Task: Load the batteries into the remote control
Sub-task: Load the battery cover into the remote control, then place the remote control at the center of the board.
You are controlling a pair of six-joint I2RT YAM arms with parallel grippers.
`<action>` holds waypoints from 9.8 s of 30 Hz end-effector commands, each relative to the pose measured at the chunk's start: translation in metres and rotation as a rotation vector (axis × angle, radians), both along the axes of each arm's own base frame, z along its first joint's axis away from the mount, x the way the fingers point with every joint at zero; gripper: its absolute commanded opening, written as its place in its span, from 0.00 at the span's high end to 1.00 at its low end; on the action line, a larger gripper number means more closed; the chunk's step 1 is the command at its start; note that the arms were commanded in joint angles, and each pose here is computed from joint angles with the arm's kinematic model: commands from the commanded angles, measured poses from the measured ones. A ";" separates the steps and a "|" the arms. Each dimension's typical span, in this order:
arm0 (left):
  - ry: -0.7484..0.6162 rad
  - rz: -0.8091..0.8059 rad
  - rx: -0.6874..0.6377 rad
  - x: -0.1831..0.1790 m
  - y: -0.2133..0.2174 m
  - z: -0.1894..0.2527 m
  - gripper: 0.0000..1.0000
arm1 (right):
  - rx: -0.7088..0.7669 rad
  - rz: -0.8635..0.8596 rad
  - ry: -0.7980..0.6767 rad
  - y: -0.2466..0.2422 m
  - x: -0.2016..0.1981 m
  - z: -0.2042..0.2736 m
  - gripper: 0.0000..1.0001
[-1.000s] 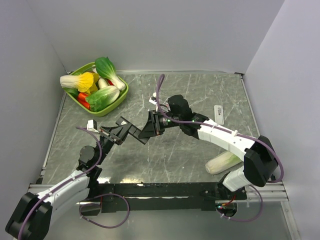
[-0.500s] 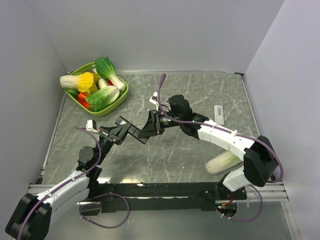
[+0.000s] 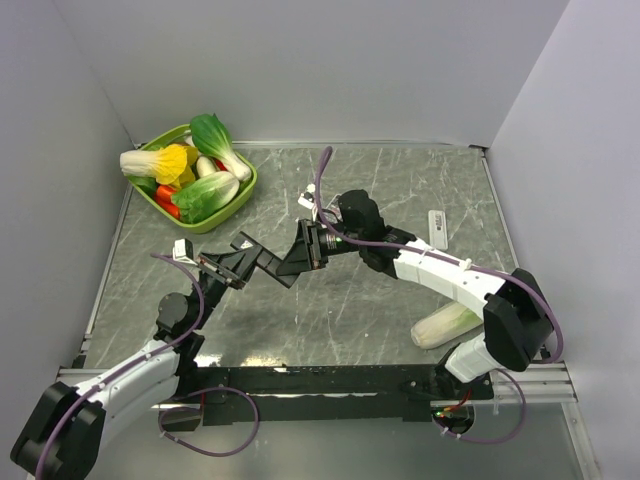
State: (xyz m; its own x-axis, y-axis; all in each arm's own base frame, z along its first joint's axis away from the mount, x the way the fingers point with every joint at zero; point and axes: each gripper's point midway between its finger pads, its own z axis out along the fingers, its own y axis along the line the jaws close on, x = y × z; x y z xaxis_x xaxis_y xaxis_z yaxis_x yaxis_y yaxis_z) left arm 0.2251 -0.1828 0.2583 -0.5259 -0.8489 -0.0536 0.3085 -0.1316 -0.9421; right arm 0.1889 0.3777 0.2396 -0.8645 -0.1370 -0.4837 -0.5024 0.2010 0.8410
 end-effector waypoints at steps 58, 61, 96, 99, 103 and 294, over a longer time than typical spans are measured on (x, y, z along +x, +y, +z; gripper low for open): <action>0.082 -0.071 0.008 -0.016 -0.021 -0.030 0.98 | 0.020 -0.102 -0.263 -0.011 0.043 0.045 0.12; 0.074 -0.070 0.009 -0.017 -0.021 -0.028 0.98 | -0.037 -0.117 -0.267 -0.020 0.043 0.034 0.12; 0.019 -0.076 -0.046 -0.014 -0.023 0.000 0.98 | -0.054 -0.008 -0.176 -0.028 0.005 -0.003 0.37; 0.021 -0.076 -0.044 -0.013 -0.023 -0.001 0.98 | -0.061 0.008 -0.186 -0.027 0.002 -0.002 0.37; 0.016 -0.076 -0.048 -0.013 -0.023 0.001 0.98 | -0.070 -0.001 -0.185 -0.026 0.004 -0.003 0.37; 0.536 -0.085 1.872 0.098 -0.033 -0.158 0.01 | -0.460 -0.992 -0.541 -0.261 0.011 -0.003 0.00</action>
State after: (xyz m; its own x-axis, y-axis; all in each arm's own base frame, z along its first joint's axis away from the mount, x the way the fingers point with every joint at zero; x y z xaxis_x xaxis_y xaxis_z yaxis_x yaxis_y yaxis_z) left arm 0.3132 -0.1840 0.0411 -0.8873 0.1858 -0.4220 0.0318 0.9377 0.3459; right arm 0.1970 0.1453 0.2180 -0.5054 0.0973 -0.8574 -0.3242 0.8994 0.2932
